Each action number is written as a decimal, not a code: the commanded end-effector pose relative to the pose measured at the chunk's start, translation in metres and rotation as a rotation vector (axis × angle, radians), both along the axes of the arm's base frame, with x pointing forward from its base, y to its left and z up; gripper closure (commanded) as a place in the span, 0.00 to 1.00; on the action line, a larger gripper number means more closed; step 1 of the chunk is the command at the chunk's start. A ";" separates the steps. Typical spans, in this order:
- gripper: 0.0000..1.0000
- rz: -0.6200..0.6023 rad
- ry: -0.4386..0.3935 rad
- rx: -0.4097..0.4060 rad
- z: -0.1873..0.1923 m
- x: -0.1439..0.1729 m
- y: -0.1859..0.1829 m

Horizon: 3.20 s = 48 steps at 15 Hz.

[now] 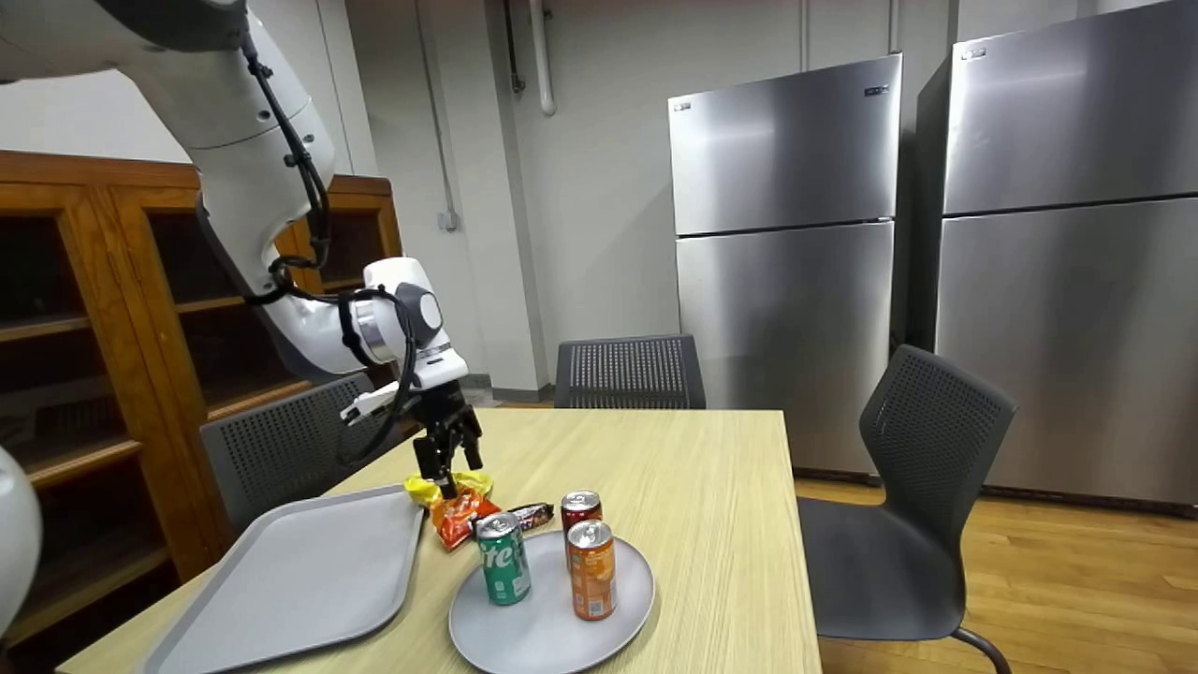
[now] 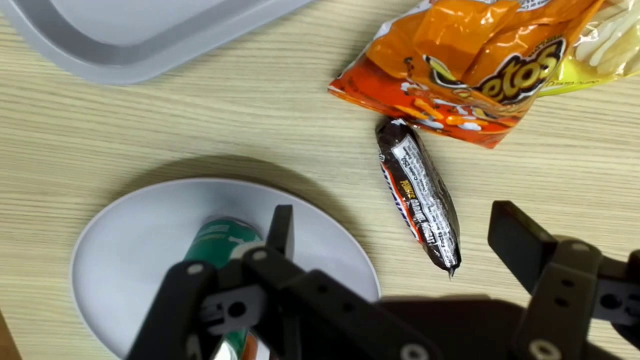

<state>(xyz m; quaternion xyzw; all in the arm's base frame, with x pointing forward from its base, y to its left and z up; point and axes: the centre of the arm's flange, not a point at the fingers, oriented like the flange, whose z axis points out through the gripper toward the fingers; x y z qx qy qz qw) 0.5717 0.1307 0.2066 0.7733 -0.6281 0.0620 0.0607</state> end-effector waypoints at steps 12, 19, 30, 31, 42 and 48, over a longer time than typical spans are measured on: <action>0.00 0.026 0.099 0.106 0.047 -0.046 -0.017; 0.00 0.028 0.103 0.107 0.047 -0.048 -0.015; 0.00 0.021 0.064 0.091 0.048 -0.051 -0.022; 0.00 0.018 0.055 0.095 0.049 -0.052 -0.024; 0.00 -0.063 0.015 0.127 0.037 -0.054 -0.083; 0.00 -0.102 0.037 0.125 0.037 -0.070 -0.092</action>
